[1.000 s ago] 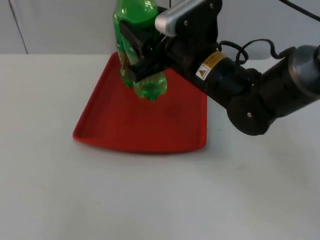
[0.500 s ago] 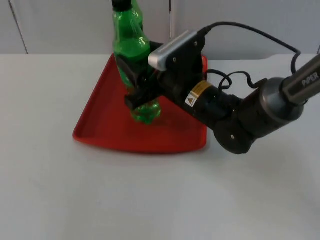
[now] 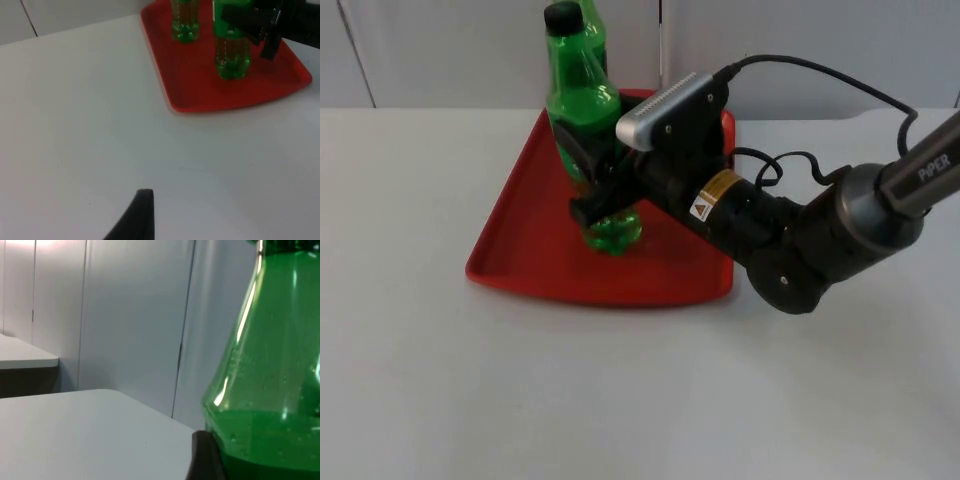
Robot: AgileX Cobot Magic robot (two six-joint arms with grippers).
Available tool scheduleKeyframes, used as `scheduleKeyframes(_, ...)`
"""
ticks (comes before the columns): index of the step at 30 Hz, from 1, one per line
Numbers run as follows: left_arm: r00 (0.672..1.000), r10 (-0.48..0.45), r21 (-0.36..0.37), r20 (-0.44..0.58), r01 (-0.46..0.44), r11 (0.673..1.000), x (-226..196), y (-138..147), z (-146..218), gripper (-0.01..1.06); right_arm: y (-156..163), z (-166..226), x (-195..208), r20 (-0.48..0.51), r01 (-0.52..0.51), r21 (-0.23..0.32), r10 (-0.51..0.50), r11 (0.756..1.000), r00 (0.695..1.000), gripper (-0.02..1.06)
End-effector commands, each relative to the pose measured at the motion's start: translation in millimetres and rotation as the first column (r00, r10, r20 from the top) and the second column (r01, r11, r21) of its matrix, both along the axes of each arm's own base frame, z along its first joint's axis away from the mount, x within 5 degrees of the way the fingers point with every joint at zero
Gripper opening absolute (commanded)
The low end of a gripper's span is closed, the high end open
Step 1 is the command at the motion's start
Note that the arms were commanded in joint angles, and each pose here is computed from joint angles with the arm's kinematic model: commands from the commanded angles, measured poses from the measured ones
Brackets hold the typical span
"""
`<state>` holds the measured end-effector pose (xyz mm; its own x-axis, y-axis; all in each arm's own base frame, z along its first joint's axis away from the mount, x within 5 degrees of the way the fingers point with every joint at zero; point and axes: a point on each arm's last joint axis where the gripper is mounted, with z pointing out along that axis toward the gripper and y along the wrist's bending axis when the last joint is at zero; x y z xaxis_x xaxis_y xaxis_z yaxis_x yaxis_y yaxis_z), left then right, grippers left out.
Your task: Place the bottle upright on the tray.
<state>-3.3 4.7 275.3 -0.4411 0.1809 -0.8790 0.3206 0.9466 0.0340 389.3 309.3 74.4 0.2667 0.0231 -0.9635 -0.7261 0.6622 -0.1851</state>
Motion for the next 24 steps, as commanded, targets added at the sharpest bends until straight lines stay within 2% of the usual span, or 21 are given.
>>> scheduleKeyframes(1,1.0,-0.011,-0.008,-0.001,0.011,1.0,-0.3,-0.7,-1.0,1.05,-1.4,5.4,1.9,0.027,0.0,0.019,-0.001,1.0,1.0,0.22)
scheduleKeyframes(2,1.0,-0.011,-0.008,-0.001,0.011,1.0,-0.3,-0.7,-1.0,1.05,-1.4,5.4,1.9,0.027,0.0,0.019,-0.001,1.0,1.0,0.32)
scheduleKeyframes(3,1.0,-0.011,-0.008,-0.001,0.011,1.0,-0.3,-0.7,-1.0,1.05,-1.4,5.4,1.9,0.027,0.0,0.019,-0.001,1.0,1.0,0.32)
scheduleKeyframes(5,1.0,-0.011,-0.008,-0.001,0.011,1.0,-0.3,-0.7,-1.0,1.05,-1.4,5.4,1.9,0.027,0.0,0.019,-0.001,1.0,1.0,0.5)
scheduleKeyframes(6,1.0,-0.011,-0.008,-0.001,0.011,1.0,-0.3,-0.7,-1.0,1.05,-1.4,5.4,1.9,0.027,0.0,0.019,-0.001,1.0,1.0,0.62)
scheduleKeyframes(7,1.0,-0.011,-0.008,-0.001,0.011,1.0,-0.3,-0.7,-1.0,1.05,-1.4,5.4,1.9,0.027,0.0,0.019,-0.001,1.0,1.0,0.67)
scheduleKeyframes(10,1.0,-0.011,-0.008,-0.001,0.011,1.0,-0.3,-0.7,-1.0,1.05,-1.4,5.4,1.9,0.027,0.0,0.019,-0.001,1.0,1.0,0.73)
scheduleKeyframes(21,1.0,-0.011,-0.008,-0.001,0.011,1.0,-0.3,-0.7,-1.0,1.05,-1.4,5.4,1.9,0.027,0.0,0.019,-0.001,1.0,1.0,0.73)
scheduleKeyframes(23,1.0,-0.011,-0.008,-0.001,0.011,1.0,-0.3,-0.7,-1.0,1.05,-1.6,4.4,1.1,0.031,-0.001,0.01,0.001,1.0,1.0,0.83)
scheduleKeyframes(24,1.0,-0.011,-0.008,-0.001,0.011,1.0,-0.3,-0.7,-1.0,1.05,-1.6,4.4,1.1,0.031,-0.001,0.01,0.001,1.0,1.0,0.83)
